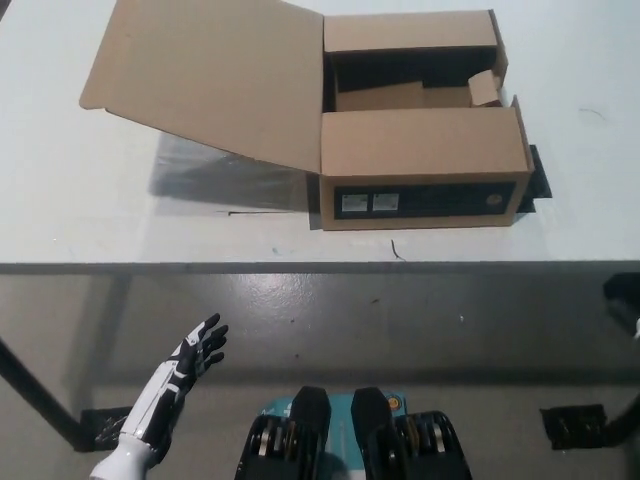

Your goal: A small storage box is placed at the center of the table and the robot uses its right hand to slide under its lid and push it upwards to open it

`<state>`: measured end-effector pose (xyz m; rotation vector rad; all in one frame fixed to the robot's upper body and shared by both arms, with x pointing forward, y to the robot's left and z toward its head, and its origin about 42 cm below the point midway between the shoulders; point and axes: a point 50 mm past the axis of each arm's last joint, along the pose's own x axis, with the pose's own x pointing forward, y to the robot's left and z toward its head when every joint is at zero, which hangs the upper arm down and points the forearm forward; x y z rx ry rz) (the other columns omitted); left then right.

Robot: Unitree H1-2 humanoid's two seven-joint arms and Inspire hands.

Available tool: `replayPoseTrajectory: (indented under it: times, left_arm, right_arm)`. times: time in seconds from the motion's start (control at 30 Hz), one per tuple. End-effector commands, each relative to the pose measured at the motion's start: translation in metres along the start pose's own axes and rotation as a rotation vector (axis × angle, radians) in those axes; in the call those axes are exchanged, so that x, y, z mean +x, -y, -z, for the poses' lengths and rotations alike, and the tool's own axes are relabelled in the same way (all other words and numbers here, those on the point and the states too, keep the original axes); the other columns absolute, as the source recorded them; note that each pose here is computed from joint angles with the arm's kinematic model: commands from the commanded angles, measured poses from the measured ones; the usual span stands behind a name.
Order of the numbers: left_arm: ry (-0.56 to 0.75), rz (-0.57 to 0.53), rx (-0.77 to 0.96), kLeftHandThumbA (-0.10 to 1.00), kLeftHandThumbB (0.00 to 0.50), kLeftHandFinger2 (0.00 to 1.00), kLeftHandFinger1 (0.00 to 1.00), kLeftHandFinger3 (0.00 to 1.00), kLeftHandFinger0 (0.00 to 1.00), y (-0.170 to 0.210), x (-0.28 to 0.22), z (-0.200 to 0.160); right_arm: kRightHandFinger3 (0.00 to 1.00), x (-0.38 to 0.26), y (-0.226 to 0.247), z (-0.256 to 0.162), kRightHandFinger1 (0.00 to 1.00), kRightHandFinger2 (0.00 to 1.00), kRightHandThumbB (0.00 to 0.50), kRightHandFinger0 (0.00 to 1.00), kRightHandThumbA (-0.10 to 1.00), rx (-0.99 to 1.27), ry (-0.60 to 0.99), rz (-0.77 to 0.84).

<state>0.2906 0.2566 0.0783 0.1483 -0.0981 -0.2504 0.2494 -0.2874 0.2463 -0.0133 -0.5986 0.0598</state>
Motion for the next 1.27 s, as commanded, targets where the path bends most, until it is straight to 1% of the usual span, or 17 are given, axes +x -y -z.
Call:
replayPoseTrajectory:
  times: [0.0,0.07,0.13,0.17,0.2,0.23,0.33,0.4,0.43,0.47,0.53,0.8,0.87,1.0,1.07,1.13,1.23]
  left_arm:
    - [0.065,-0.024,-0.011,1.0,0.345,1.0,1.0,1.0,1.0,-0.005,0.001,-0.009]
    - [0.062,-0.03,-0.013,1.0,0.348,1.0,1.0,1.0,1.0,-0.004,0.0,-0.01]
    - [0.06,-0.022,-0.006,1.0,0.352,1.0,1.0,1.0,1.0,-0.004,0.0,-0.011]
    - [0.064,-0.015,-0.007,1.0,0.35,1.0,1.0,1.0,1.0,-0.004,0.001,-0.012]
    - [0.066,-0.011,-0.008,1.0,0.348,1.0,1.0,1.0,1.0,-0.003,0.003,-0.013]
    - [0.073,-0.009,-0.004,1.0,0.341,1.0,1.0,1.0,1.0,-0.003,0.005,-0.014]
    - [0.076,-0.019,0.004,1.0,0.352,1.0,1.0,1.0,1.0,-0.006,0.005,-0.014]
    - [0.077,-0.022,0.011,1.0,0.358,1.0,1.0,1.0,1.0,-0.006,0.005,-0.015]
    - [0.078,-0.023,0.009,1.0,0.35,1.0,1.0,1.0,1.0,-0.006,0.005,-0.015]
    - [0.079,-0.024,0.005,1.0,0.342,1.0,1.0,1.0,1.0,-0.005,0.006,-0.015]
    - [0.076,-0.024,0.001,1.0,0.328,1.0,1.0,1.0,1.0,-0.003,0.004,-0.014]
    - [0.07,-0.03,-0.003,1.0,0.336,1.0,1.0,1.0,1.0,-0.003,-0.001,-0.013]
    - [0.075,-0.031,-0.006,1.0,0.343,1.0,1.0,1.0,1.0,-0.004,0.002,-0.015]
    - [0.081,-0.032,0.0,1.0,0.361,1.0,1.0,1.0,1.0,-0.007,0.009,-0.018]
    - [0.079,-0.032,0.007,1.0,0.358,1.0,1.0,1.0,1.0,-0.008,0.009,-0.019]
    - [0.077,-0.037,0.017,1.0,0.338,1.0,1.0,1.0,1.0,-0.01,0.009,-0.02]
    - [0.071,-0.036,0.02,1.0,0.337,1.0,1.0,1.0,1.0,-0.013,0.011,-0.02]
  right_arm:
    - [1.0,-0.017,-0.015,0.035,1.0,1.0,0.257,1.0,1.0,0.052,-0.009,-0.009]
    - [1.0,-0.027,-0.024,0.061,1.0,1.0,0.263,1.0,1.0,0.08,-0.092,-0.017]
    - [1.0,-0.039,-0.03,0.082,1.0,1.0,0.237,1.0,1.0,0.076,-0.16,-0.007]
    - [1.0,-0.046,-0.032,0.095,1.0,1.0,0.216,1.0,1.0,0.107,-0.201,0.003]
    - [1.0,-0.049,-0.033,0.098,1.0,1.0,0.212,1.0,1.0,0.118,-0.21,0.007]
    - [1.0,-0.053,-0.034,0.109,1.0,1.0,0.193,1.0,1.0,0.128,-0.246,-0.006]
    - [1.0,-0.058,-0.037,0.126,1.0,1.0,0.226,1.0,1.0,0.131,-0.309,-0.012]
    - [1.0,-0.059,-0.037,0.129,1.0,1.0,0.232,1.0,1.0,0.109,-0.335,-0.019]
    - [1.0,-0.059,-0.036,0.13,1.0,1.0,0.222,1.0,1.0,0.099,-0.342,-0.024]
    - [1.0,-0.06,-0.036,0.131,1.0,1.0,0.198,1.0,1.0,0.093,-0.349,-0.027]
    - [1.0,-0.063,-0.035,0.136,1.0,1.0,0.224,1.0,1.0,0.073,-0.366,-0.036]
    - [1.0,-0.066,-0.038,0.141,1.0,1.0,0.212,1.0,1.0,0.071,-0.394,-0.046]
    - [1.0,-0.063,-0.038,0.141,1.0,1.0,0.207,1.0,1.0,0.07,-0.394,-0.047]
    - [1.0,-0.061,-0.04,0.142,1.0,1.0,0.214,1.0,1.0,0.103,-0.402,-0.06]
    - [1.0,-0.063,-0.041,0.142,1.0,1.0,0.216,1.0,1.0,0.108,-0.411,-0.067]
    - [1.0,-0.064,-0.042,0.143,1.0,1.0,0.21,1.0,1.0,0.113,-0.411,-0.063]
    - [1.0,-0.064,-0.042,0.145,1.0,1.0,0.219,1.0,1.0,0.119,-0.419,-0.06]
